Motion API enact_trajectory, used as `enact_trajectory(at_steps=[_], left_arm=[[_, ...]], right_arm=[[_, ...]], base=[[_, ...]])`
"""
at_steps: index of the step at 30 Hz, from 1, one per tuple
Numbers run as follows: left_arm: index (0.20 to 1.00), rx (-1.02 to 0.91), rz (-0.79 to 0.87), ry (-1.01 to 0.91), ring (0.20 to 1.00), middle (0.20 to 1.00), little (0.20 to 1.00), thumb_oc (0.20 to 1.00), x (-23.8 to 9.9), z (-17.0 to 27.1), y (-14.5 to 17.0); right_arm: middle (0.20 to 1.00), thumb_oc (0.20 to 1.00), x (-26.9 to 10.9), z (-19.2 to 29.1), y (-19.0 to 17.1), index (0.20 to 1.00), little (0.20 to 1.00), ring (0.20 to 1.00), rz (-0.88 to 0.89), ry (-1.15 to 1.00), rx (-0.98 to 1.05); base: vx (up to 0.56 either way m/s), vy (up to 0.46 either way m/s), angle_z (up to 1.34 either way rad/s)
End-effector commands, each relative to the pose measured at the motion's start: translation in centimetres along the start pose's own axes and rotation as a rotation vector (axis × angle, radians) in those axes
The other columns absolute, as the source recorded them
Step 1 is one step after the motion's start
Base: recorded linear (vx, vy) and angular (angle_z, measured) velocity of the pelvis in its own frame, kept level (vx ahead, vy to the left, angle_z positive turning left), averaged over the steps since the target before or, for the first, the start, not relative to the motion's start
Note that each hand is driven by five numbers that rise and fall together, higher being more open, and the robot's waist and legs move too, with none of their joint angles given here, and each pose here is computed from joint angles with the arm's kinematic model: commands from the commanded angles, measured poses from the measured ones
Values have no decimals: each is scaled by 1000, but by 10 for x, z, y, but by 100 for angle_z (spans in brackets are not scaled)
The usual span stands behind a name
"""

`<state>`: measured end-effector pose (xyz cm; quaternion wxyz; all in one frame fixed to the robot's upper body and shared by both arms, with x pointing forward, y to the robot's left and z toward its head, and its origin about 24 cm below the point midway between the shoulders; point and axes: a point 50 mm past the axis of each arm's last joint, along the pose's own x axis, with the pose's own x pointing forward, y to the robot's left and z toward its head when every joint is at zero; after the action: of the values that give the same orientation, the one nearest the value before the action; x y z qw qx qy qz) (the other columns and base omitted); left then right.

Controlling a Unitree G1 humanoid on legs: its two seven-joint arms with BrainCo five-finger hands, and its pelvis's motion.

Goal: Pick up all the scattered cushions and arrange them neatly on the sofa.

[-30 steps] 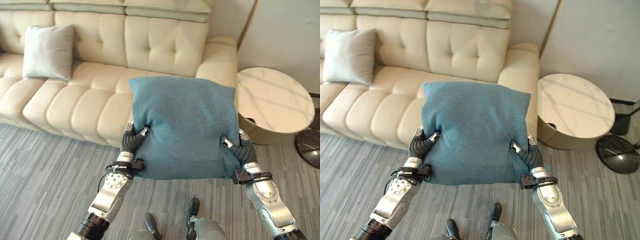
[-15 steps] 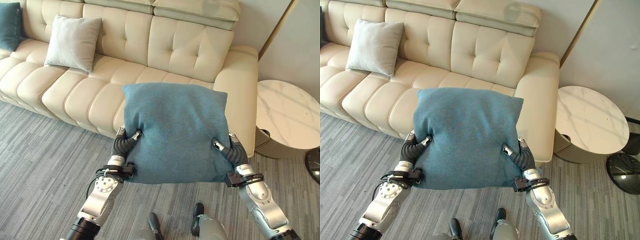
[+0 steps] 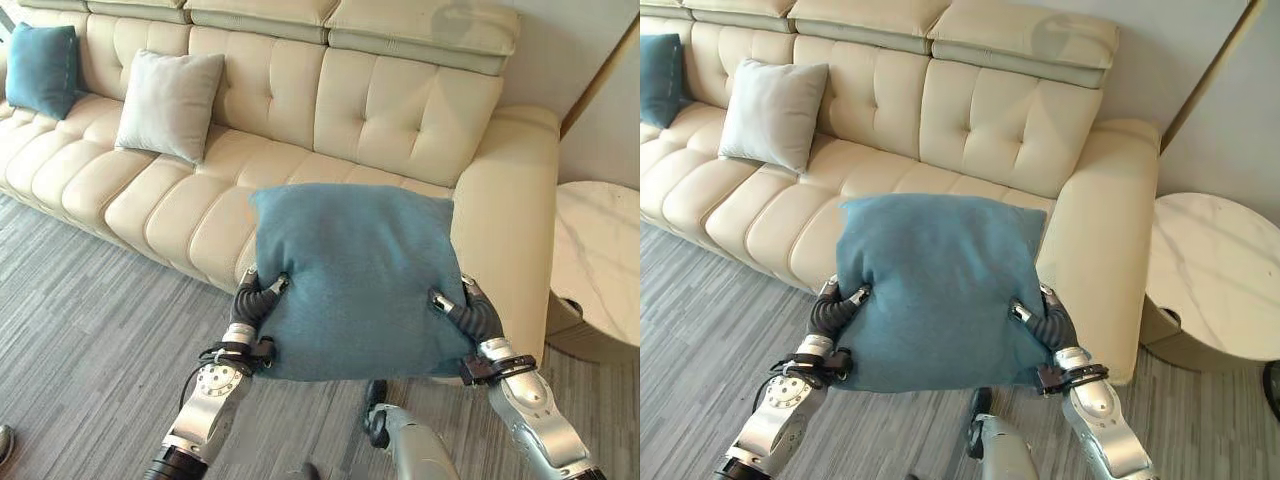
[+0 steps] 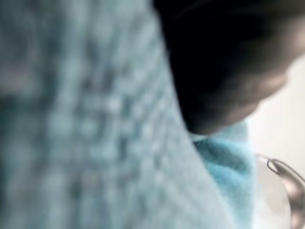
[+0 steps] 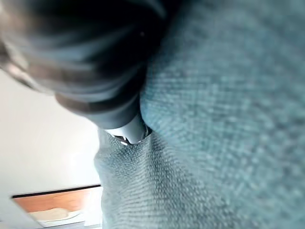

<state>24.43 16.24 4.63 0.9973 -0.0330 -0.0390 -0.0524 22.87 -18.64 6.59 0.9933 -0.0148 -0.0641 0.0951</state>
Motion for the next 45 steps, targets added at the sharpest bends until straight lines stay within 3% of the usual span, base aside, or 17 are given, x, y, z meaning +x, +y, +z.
enact_trajectory(at_steps=[1,17,25,34,40,45], left_arm=[[200,-42,-265,-251,200,200,200,200,13,46,-45],[200,-18,-269,-258,200,200,200,200,13,48,-43],[200,49,-157,-242,200,200,200,200,12,44,-18],[200,97,-99,-269,200,200,200,200,23,45,-14],[200,188,-28,-391,200,200,200,200,58,70,-22],[200,283,69,-630,200,200,200,200,110,140,-39]], right_arm=[[200,200,13,59,34,200,200,200,173,-354,102],[200,200,21,49,35,200,200,200,158,-311,69],[200,200,40,48,56,200,200,200,200,-318,91],[200,200,58,49,62,200,200,200,180,-327,5],[200,200,92,94,80,200,200,200,103,-537,-107],[200,200,132,175,103,200,200,200,7,-819,-237]], base=[[213,-61,-21],[226,187,-61],[180,177,-43],[133,-32,5],[-135,-36,4],[-166,-26,-9]])
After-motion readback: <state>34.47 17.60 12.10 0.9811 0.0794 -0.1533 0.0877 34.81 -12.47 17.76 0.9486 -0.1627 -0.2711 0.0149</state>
